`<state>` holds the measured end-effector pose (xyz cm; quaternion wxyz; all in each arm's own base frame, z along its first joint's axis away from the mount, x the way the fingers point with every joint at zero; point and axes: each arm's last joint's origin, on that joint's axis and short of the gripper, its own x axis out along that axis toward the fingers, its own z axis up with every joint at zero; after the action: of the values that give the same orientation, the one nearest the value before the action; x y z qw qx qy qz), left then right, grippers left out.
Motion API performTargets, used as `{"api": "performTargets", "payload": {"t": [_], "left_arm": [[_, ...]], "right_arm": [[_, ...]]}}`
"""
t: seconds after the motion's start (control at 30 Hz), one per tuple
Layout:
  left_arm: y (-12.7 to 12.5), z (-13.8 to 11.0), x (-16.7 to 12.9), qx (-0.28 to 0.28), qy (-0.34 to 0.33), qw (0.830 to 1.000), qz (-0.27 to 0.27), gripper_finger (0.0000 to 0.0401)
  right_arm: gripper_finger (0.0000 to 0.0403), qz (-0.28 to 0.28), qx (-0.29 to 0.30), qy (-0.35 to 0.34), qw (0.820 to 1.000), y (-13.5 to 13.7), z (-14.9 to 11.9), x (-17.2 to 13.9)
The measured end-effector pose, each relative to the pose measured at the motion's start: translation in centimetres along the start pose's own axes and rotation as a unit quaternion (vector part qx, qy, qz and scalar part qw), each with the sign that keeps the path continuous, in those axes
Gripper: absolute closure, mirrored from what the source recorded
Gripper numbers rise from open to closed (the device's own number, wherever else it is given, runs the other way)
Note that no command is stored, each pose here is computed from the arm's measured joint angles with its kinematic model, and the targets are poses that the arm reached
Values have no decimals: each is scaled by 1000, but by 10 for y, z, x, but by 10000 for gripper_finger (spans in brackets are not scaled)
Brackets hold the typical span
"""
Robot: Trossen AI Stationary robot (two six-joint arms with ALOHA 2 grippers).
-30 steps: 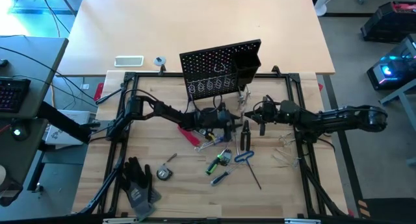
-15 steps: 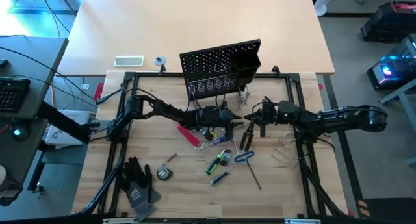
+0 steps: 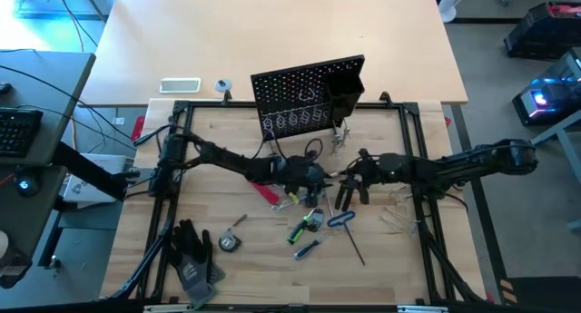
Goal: Hang tools onto peg board
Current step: Hang the left wrench onto the pegboard
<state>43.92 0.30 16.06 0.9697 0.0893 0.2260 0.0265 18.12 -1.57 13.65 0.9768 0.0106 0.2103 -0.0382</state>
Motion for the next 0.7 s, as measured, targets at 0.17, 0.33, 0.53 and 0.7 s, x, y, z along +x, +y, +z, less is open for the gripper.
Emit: {"api": "performTargets", "payload": {"t": [0.17,0.33,0.53,0.7], "left_arm": [[-14,12,-25,51,69,996,30,299],[-29,12,-42,48,106,993,12,299],[-45,-2,-49,48,128,991,10,299],[-54,-14,-52,46,144,988,9,299]], "right_arm": [[261,-3,-49,68,996,1,12,27],[261,-2,-65,133,989,-3,11,54],[253,-17,-75,166,983,-7,6,81],[250,-26,-78,200,976,-9,3,93]]}}
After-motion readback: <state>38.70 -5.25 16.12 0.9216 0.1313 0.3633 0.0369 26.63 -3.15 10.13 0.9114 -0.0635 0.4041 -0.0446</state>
